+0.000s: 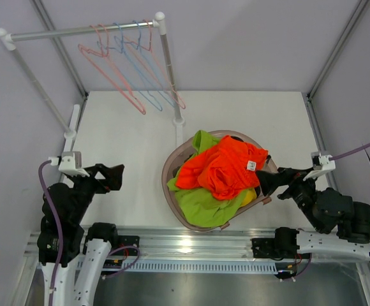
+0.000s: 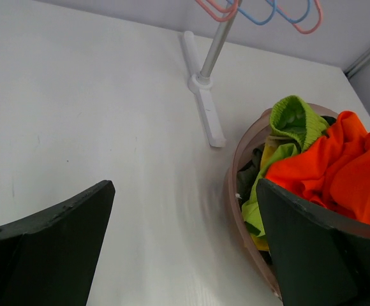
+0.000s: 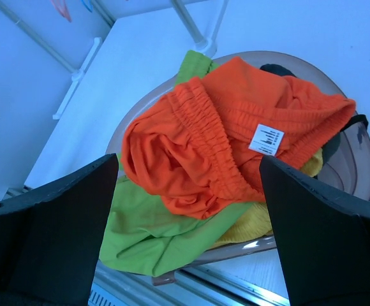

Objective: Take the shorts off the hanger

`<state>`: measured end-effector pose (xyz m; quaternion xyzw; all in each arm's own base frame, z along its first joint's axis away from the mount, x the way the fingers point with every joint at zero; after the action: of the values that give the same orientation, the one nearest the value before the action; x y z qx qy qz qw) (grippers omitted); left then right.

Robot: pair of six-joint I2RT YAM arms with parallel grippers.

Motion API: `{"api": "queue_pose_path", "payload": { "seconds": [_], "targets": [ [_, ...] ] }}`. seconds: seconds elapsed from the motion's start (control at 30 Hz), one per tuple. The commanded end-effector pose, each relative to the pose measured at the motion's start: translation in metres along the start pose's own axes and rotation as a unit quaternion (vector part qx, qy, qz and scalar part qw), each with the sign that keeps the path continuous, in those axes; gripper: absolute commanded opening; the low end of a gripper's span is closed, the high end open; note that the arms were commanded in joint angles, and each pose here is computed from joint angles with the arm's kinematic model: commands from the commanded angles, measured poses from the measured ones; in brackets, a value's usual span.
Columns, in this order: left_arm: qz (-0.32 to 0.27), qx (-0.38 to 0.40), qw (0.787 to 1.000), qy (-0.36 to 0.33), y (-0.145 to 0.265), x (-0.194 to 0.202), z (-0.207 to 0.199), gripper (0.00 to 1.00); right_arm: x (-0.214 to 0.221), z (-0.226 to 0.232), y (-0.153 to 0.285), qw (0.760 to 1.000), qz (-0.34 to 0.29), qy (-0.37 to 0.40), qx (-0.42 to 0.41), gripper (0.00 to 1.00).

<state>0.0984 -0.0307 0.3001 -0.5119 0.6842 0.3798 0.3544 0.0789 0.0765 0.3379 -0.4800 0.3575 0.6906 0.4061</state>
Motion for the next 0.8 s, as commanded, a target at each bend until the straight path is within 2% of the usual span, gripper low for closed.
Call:
{"api": "queue_pose_path", "payload": {
  "seconds": [0.0,0.07,0.77],
  "targets": [
    [-0.016,0.031,0.999,0.014,0.001,-0.002,-0.007,0.99,0.009,-0.019,0.004,0.999,-0.003,0.004,0.033,0.99],
    [-0.017,0.029,0.999,0.024,-0.001,0.001,-0.006,0.99,0.008,-0.023,0.007,0.999,-0.02,-0.024,0.028,0.99],
    [-0.01,0.031,0.999,0.032,-0.005,0.006,-0.004,0.99,0.013,-0.037,0.017,0.998,-0.017,-0.066,0.0,0.99]
  ]
}}
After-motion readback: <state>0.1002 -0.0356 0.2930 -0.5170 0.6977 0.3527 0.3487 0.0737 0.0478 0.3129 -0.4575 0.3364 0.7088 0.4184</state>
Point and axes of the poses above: each gripper's point midway between its finger pads, its own y axis back along the fingers, its own z axis along the line the jaws close on, x = y × z, the point moved 8 cm from there along y, back along the fingers, and after that the axes turned 9 degrees about y, right-handed, at the moved point
